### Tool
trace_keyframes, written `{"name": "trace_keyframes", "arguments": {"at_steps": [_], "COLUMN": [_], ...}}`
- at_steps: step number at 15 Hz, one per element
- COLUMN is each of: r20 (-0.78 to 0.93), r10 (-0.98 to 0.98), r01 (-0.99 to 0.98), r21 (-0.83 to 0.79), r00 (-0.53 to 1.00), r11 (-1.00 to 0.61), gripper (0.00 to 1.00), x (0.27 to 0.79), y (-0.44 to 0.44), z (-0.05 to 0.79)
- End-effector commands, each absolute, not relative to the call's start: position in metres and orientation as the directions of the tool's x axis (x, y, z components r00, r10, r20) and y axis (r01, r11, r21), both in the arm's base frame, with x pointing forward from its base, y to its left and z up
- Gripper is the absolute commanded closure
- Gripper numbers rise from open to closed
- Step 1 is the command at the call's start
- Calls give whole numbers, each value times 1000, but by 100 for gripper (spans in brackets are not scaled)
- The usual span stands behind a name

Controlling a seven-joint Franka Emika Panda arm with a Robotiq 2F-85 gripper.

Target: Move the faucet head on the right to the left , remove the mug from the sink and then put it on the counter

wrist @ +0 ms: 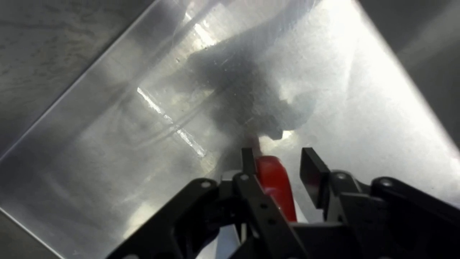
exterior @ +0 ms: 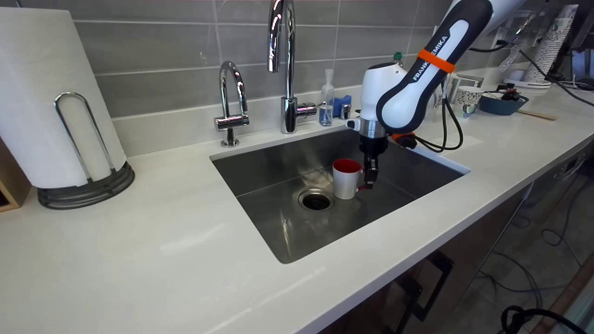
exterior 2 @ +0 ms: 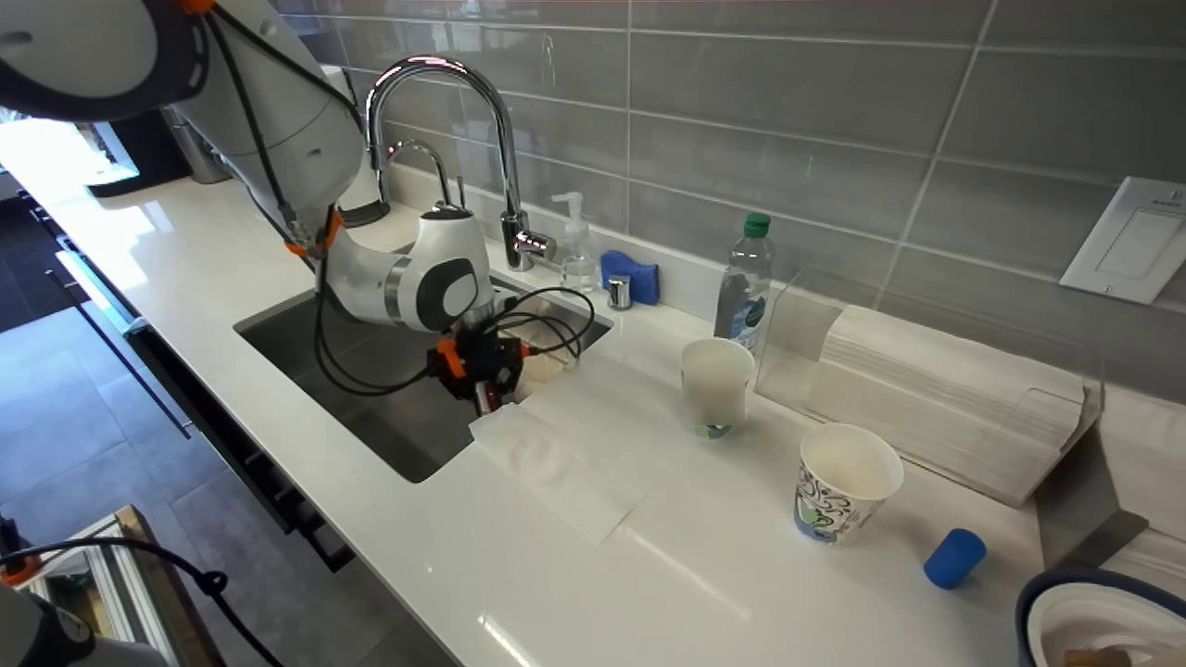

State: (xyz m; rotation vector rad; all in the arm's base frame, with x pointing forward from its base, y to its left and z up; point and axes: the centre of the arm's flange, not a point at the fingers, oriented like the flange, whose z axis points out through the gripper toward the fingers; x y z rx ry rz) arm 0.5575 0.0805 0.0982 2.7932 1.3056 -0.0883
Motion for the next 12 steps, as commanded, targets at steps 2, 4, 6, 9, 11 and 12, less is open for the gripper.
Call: {"name": "trace_keyframes", "arguments": {"at_steps": [2, 4, 6, 9, 11, 12], "r20": [-87, -84, -81, -79, -79, -79], "r10": [752, 748, 744, 740, 738, 737], "r01": [756, 752, 748, 744, 742, 741], "r21": [31, 35, 38, 41, 42, 42], "r00": [653, 658, 663, 668, 670, 671], "r11": [-654, -658, -663, -667, -669, -670], "gripper": [65, 70, 94, 96, 95, 95], "x": [560, 561, 561, 562, 562, 562], "y": [77, 76, 76, 75, 75, 75], "z": [99, 99, 99, 99, 99, 99]}}
